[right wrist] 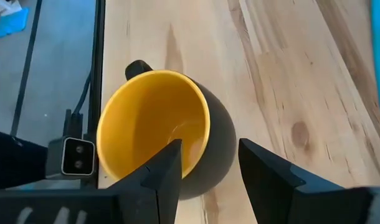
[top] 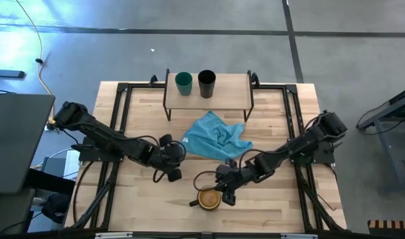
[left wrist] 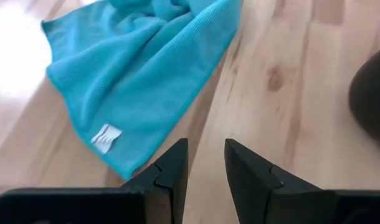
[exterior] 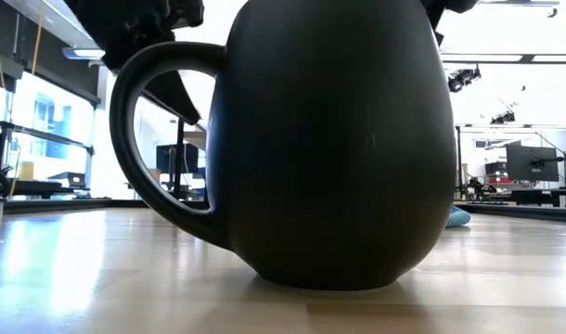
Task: Stack small to large cups/mugs on shelf
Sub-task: Put the black mug on the shelf
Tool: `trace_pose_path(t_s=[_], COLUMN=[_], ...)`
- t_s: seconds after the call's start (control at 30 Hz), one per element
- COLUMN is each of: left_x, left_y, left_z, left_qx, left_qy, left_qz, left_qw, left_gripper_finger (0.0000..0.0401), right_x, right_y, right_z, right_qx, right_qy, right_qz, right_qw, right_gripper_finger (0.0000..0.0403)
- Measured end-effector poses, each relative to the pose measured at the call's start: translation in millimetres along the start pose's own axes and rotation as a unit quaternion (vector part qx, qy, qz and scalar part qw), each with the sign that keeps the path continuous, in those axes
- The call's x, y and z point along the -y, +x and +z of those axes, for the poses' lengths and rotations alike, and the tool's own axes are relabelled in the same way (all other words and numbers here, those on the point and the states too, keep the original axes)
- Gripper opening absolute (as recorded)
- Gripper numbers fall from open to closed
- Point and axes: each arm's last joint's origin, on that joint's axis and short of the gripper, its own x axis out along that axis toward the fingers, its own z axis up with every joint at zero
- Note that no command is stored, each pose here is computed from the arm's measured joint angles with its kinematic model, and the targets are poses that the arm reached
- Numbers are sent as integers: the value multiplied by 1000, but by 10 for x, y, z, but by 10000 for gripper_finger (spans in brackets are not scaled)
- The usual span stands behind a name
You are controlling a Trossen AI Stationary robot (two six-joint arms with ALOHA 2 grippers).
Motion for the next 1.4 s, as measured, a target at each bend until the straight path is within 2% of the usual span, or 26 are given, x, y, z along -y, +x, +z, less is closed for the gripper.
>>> trace_pose_path(t_s=[0.4, 0.83, 1.17, 1.4], left_x=[-92, -114, -137, -147], left_y=[-21, -27, -33, -36], left_z=[-130, -162, -187, -200], left_qx=[-60, -75, -85, -91], left_qy=[25, 27, 36, 41], left_qz=[44, 54, 68, 73], left_qw=[997, 995, 993, 992], left_gripper_finger=[94, 94, 94, 94], right_x=[-7, 1, -4, 12], right_y=[85, 87, 291, 300], right_z=[-17, -32, -100, -121], right_qx=[0, -7, -29, -34], right_qy=[1, 35, 37, 37], right_qz=[4, 0, 18, 4], right_qw=[1000, 999, 999, 999], right_gripper_finger=[149, 149, 149, 147])
